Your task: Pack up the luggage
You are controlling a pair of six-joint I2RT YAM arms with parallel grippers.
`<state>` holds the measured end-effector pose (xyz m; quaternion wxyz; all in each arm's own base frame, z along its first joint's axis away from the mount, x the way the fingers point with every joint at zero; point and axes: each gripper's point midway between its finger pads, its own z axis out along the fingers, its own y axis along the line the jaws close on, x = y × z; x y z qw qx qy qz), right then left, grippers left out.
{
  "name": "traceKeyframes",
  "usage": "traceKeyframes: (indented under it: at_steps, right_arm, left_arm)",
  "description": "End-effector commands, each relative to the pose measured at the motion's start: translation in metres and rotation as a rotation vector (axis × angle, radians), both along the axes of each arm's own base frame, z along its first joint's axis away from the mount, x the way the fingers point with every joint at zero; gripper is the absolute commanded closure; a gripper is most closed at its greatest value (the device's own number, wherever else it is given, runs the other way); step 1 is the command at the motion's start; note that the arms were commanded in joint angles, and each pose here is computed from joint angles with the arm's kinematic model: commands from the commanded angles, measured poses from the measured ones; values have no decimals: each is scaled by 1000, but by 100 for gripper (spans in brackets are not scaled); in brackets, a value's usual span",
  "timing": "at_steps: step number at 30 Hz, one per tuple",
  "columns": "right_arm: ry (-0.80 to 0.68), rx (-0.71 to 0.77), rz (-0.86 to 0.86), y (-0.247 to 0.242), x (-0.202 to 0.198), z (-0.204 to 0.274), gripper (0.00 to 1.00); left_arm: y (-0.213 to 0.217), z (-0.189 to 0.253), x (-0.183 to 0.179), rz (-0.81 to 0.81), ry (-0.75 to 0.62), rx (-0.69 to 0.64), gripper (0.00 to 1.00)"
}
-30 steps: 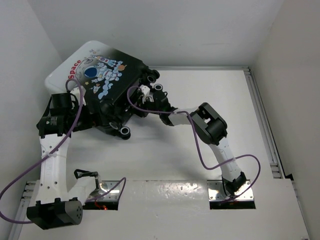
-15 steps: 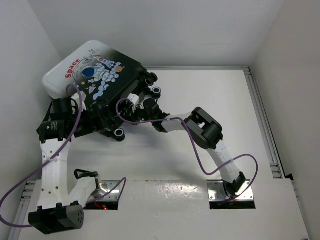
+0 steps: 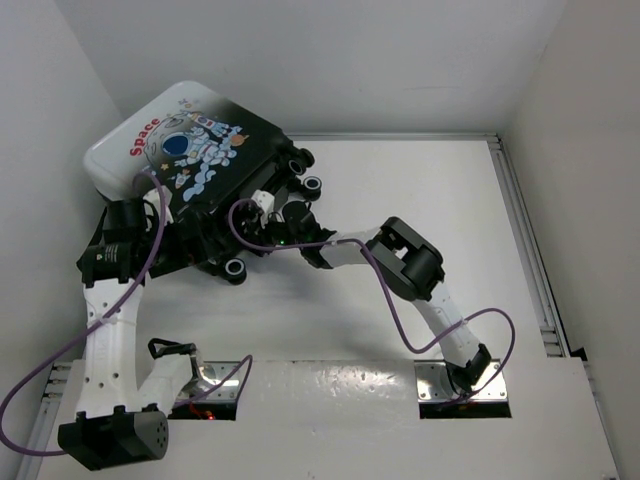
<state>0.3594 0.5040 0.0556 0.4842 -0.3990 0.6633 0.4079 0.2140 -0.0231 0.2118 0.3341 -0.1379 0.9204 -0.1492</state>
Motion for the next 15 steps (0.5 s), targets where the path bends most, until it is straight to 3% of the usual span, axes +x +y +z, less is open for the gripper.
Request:
traceKeyframes:
  at_steps: [1, 4, 6, 10, 13, 15]
  right_arm:
    - [-205, 216, -76, 5, 36, 98, 63]
    - [-217, 226, -125, 3, 46, 104, 54]
    - [-229, 242, -138, 1, 53, 108, 54]
    - [-276, 284, -136, -2, 57, 123, 67]
    - [-312, 313, -136, -4, 58, 134, 88]
    - [-326, 321, -124, -3, 56, 139, 95]
  left_arm:
    - [3, 1, 2, 28, -22, -4, 0]
    - [5, -1, 0, 35, -22, 5, 0]
    - [4, -2, -2, 35, -13, 3, 0]
    - [4, -8, -4, 25, 3, 7, 0]
    - [17, -15, -2, 73, 33, 60, 0]
    - [21, -7, 5, 118, 17, 59, 0]
